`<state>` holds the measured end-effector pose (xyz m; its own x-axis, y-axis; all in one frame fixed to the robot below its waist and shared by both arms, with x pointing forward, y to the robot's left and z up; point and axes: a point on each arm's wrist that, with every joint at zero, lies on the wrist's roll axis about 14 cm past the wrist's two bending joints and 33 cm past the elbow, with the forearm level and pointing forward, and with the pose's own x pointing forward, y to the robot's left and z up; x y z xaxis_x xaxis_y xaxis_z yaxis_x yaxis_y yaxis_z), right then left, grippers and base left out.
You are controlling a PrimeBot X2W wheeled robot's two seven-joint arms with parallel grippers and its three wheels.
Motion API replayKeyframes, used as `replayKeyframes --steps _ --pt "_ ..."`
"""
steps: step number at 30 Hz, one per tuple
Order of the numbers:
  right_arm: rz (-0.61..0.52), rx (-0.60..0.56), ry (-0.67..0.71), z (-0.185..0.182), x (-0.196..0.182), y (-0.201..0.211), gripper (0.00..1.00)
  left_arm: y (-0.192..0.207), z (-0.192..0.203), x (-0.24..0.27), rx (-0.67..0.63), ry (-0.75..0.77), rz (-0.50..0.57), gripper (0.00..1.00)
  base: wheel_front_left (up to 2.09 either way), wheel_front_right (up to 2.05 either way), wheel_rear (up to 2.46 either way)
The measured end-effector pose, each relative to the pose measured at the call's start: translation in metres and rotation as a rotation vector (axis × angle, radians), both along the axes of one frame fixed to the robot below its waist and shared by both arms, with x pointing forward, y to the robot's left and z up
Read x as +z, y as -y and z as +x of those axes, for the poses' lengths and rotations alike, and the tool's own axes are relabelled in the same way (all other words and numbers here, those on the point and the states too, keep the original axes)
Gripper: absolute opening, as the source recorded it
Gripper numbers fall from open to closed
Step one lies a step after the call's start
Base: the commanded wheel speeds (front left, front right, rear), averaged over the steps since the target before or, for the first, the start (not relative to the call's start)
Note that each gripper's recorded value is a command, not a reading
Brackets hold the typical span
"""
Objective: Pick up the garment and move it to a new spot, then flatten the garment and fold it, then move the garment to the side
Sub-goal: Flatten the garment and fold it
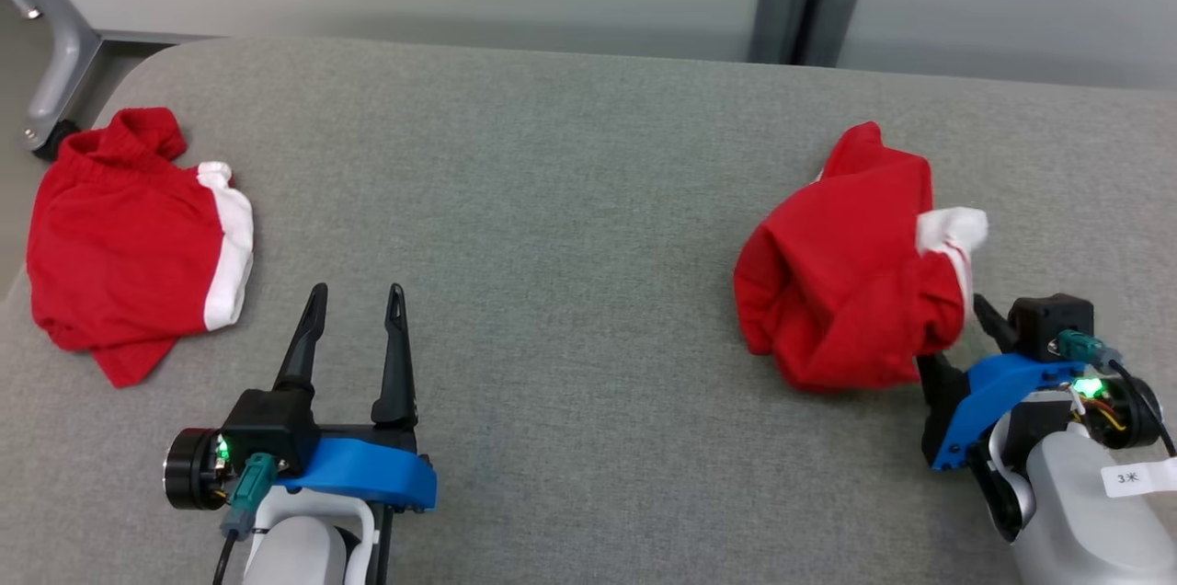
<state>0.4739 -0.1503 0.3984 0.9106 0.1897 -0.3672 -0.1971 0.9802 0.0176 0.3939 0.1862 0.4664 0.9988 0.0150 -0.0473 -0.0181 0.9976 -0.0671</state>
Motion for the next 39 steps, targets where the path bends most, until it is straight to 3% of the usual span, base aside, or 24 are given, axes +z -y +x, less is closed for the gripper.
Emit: replayKeyframes --steps 11,12,13,14,20,28,39 --pt "0.005 0.074 -0.121 -0.003 -0.032 -0.034 1.00 -0.010 -0.006 -0.002 0.029 -0.011 0.003 1.00 0.00 0.00 0.00" --pt "0.005 0.076 -0.128 -0.004 -0.033 -0.035 0.33 -0.010 -0.006 -0.002 0.030 -0.010 0.003 1.00 0.00 0.00 0.00" --pt "0.005 0.078 -0.132 -0.004 -0.034 -0.036 0.04 -0.011 -0.007 -0.002 0.031 -0.010 0.003 1.00 0.00 0.00 0.00" --pt "0.008 0.080 -0.132 -0.004 -0.033 -0.037 0.00 -0.011 -0.007 -0.001 0.032 -0.009 0.002 1.00 0.00 0.00 0.00" --pt "0.025 0.032 -0.089 -0.005 -0.025 -0.020 0.00 -0.009 -0.012 -0.004 0.028 -0.016 0.000 1.00 0.00 0.00 0.00" --pt "-0.005 -0.147 0.019 -0.011 0.006 0.067 0.00 0.007 -0.013 0.002 -0.019 0.002 -0.011 1.00 0.00 0.00 0.00" --pt "-0.076 -0.360 0.272 -0.030 0.084 0.178 0.00 0.023 -0.007 0.007 -0.065 0.022 -0.018 1.00 0.00 0.00 0.00"
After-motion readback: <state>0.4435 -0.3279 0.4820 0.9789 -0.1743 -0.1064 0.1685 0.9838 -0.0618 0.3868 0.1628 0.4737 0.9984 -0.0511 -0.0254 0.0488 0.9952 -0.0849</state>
